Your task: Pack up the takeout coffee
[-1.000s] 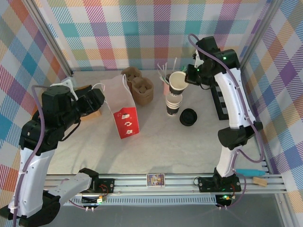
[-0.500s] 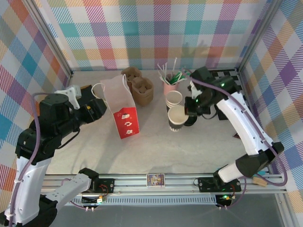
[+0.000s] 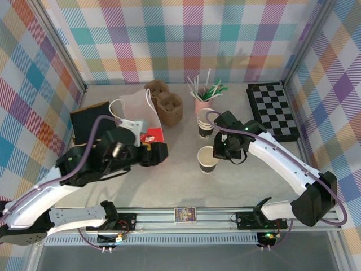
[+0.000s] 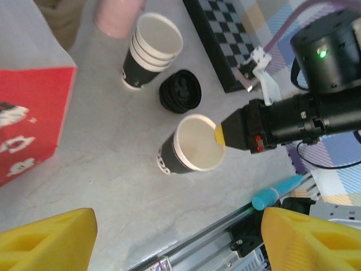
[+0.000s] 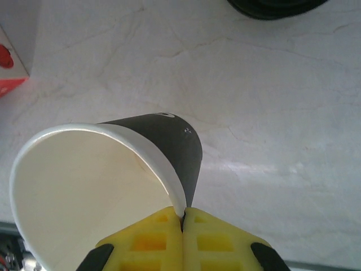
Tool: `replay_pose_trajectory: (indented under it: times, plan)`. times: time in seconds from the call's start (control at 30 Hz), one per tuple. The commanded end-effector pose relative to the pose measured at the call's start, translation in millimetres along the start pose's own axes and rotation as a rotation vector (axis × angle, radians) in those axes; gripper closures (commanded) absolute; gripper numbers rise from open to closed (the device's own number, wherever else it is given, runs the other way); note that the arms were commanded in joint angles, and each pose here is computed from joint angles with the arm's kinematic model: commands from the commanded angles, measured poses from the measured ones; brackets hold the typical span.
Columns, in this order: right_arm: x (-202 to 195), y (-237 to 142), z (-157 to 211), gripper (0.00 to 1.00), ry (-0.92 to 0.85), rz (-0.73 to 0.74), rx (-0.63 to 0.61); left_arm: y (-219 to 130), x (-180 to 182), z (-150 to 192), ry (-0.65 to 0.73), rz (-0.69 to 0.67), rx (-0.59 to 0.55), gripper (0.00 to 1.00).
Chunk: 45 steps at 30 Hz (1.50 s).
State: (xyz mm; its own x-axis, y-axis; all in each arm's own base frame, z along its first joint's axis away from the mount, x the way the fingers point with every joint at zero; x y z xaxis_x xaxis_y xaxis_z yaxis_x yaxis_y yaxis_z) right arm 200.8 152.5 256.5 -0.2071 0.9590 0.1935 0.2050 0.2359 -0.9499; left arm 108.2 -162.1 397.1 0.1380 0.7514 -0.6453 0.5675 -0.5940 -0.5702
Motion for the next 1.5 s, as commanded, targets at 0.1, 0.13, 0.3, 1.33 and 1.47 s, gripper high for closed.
replay_pose_trajectory:
  times: [0.1,0.13,0.3,1.33,1.47]
  plan:
    - [3,18,-10,0.98,0.011,-0.001,-0.061,37,-12,16,-0.023,0.021,0.051,0.23]
    - [3,22,-11,0.98,0.009,0.004,-0.051,45,-12,21,-0.023,0.015,0.071,0.23]
    - [4,35,-14,0.97,-0.002,0.003,-0.027,76,-12,42,-0.047,0.007,0.147,0.23]
    - [11,3,-35,0.59,-0.066,0.060,-0.057,134,24,52,-0.073,-0.136,0.246,0.23]
    - [2,-15,-38,0.61,-0.041,0.165,-0.094,133,26,51,-0.071,-0.145,0.237,0.23]
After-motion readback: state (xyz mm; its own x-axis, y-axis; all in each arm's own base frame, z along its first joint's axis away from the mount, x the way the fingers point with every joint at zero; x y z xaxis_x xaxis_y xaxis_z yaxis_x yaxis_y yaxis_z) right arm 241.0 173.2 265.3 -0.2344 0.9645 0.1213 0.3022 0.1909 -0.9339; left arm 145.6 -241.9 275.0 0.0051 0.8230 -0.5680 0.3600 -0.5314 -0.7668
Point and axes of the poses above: each hand's point on the last joint's axis, 136 mm out from that joint toward the fingers, its own y axis out along the fingers, its own x axis along the line the jaws close on, z = x × y, the point moved 10 cm from there along -y, back along the fingers, and after that the axes turned 14 degrees about -y, right-handed, at the moved point
